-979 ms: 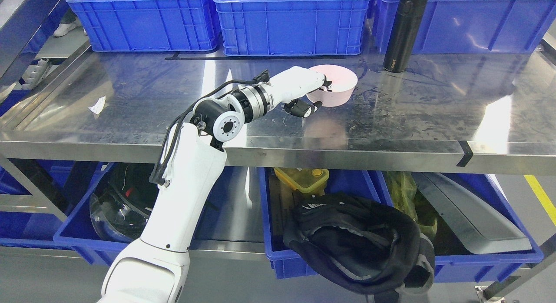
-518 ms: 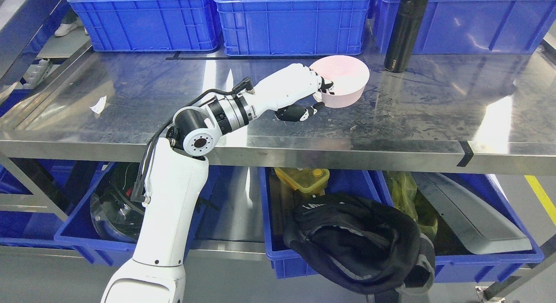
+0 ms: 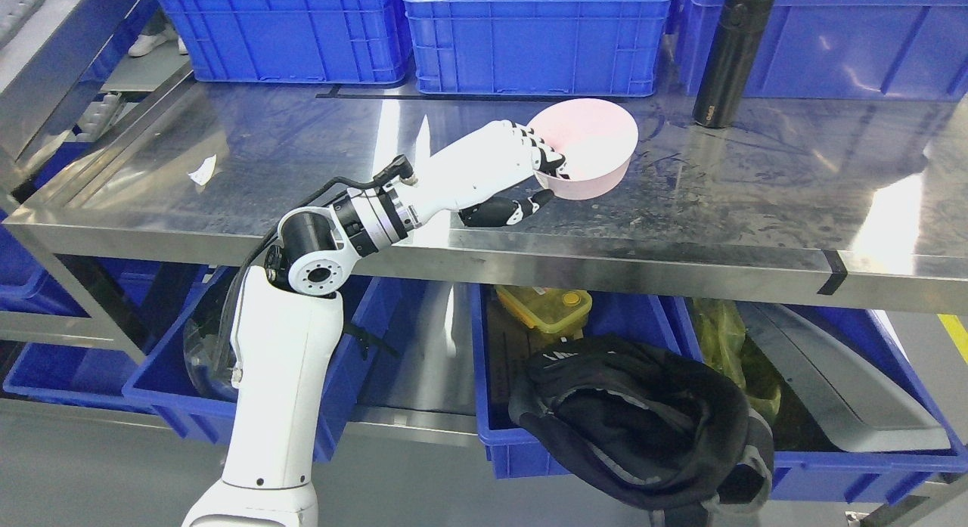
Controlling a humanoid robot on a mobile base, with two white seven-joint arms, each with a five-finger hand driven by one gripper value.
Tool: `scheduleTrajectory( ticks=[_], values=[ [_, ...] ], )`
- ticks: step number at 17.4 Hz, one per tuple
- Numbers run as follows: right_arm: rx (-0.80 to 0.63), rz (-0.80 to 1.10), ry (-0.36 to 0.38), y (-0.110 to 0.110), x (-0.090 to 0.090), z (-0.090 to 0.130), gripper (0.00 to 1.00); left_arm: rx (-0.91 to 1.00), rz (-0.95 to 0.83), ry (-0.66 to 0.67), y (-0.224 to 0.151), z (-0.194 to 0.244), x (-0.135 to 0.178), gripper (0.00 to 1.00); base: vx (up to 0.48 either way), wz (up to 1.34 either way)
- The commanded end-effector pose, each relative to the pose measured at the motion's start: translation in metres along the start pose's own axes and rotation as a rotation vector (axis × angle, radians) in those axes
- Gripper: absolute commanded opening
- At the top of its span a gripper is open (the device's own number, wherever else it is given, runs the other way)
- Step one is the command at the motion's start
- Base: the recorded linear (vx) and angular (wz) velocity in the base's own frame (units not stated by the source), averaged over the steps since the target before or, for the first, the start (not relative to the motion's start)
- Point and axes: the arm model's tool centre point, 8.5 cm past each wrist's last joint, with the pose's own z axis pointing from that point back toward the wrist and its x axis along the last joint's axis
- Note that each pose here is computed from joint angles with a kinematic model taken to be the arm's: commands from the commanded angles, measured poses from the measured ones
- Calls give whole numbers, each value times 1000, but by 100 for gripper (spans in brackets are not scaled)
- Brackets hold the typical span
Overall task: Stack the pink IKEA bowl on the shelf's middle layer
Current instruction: 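Lift the pink bowl up off the shelf with the left hand, then hold the pink bowl in the left hand while driving to another shelf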
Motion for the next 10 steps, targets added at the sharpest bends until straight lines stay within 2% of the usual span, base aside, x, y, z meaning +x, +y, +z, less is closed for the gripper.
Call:
scheduleTrajectory(
  ticks=[1,5,10],
  values=[
    [-14,1,3,-8,-7,0,100,32,-32,28,6,23,5,2,-43,296],
    [-14,1,3,-8,-7,0,100,4,34,47,-25,36,12,2,-55,440],
    [-14,1,3,-8,-7,0,100,10,82,46,-39,43,16,2,-57,910]
  ],
)
